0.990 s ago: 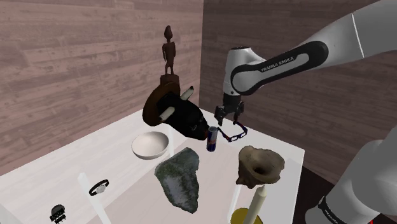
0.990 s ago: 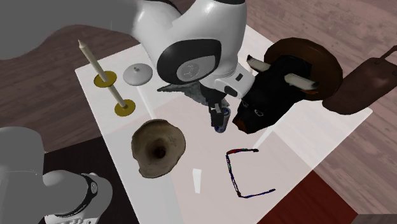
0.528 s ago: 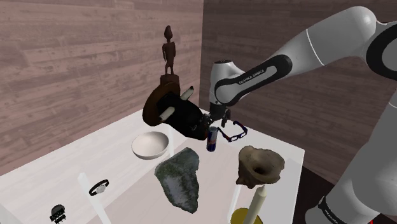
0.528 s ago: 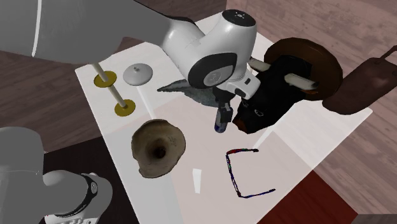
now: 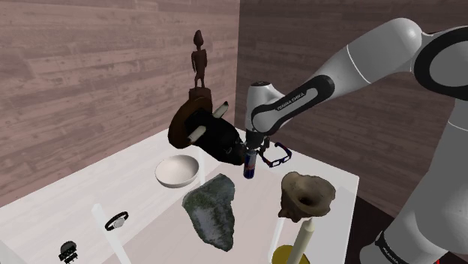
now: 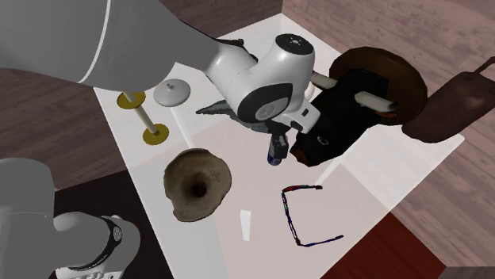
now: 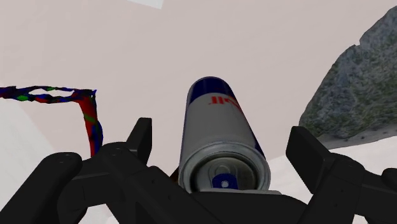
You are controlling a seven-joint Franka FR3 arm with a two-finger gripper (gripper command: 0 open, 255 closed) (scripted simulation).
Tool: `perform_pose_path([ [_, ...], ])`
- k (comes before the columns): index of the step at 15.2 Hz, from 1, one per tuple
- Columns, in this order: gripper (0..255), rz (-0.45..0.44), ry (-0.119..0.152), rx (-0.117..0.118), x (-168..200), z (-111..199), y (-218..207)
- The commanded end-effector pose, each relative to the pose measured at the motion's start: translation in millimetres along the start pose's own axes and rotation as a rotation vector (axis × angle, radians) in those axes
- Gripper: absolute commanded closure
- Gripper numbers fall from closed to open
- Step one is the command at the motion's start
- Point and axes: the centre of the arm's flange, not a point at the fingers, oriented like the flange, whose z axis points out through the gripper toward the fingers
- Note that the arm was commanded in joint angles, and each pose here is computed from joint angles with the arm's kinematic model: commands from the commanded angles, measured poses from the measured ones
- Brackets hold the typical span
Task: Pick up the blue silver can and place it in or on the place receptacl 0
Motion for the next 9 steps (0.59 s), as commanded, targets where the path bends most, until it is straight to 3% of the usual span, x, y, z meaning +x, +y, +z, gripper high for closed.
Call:
perform_pose_path([
  [1, 0, 0.0, 0.0, 0.0, 0.0, 1.6, -0.2],
  [6, 0, 0.0, 0.0, 0.0, 0.0, 1.5, -0.2],
  [7, 255, 0.0, 0.0, 0.0, 0.0, 1.5, -0.2],
  [9, 255, 0.0, 0.0, 0.0, 0.0, 1.5, -0.2],
])
